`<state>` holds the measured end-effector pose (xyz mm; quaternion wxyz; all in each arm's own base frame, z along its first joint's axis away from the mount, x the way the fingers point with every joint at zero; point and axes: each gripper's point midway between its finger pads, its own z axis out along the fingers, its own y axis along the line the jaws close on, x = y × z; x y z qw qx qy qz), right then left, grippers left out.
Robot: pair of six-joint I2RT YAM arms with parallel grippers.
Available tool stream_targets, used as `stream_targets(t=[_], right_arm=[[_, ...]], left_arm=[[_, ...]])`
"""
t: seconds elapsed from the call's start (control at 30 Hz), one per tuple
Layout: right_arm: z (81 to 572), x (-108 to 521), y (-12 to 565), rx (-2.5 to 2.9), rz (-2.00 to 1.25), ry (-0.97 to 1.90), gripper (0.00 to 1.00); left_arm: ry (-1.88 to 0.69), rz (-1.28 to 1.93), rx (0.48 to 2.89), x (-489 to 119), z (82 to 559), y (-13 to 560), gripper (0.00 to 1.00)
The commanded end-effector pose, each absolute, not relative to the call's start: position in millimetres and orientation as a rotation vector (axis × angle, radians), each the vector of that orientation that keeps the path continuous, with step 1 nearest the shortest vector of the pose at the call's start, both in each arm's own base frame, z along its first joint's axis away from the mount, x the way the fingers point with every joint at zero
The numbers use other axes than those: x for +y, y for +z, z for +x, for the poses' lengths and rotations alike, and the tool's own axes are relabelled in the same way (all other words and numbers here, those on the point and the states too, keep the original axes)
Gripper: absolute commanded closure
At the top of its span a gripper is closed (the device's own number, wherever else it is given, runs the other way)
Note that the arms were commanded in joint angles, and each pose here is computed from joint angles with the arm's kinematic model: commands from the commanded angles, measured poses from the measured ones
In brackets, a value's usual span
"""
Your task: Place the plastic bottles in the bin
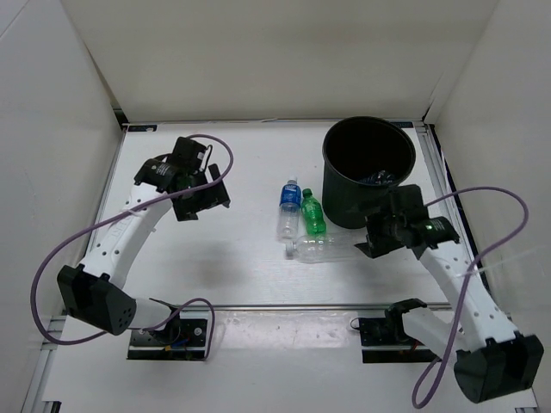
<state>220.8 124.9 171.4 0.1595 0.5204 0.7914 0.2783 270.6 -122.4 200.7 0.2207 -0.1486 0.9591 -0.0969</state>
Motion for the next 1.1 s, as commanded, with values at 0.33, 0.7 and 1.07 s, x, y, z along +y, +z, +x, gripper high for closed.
stream_targets(t=[0.33,0.7,1.07], right_arm=[[230.8,169.6,102.0,2.387,1.813,0.656,0.0],[201.2,153.1,25.3,2.504,1.882,0.358,0.0],[157.3,147.1,97.5,2.65,1.884,0.335,0.6]], left_arm=[[-0.232,-0.439,2.601,-103.4,251.8,211.3,0.0],[-0.177,-0.445,2.633,-92.4,239.1,199.2,0.0],[-0.164,-0.445,2.651,-89.9,232.4,196.8,0.0]])
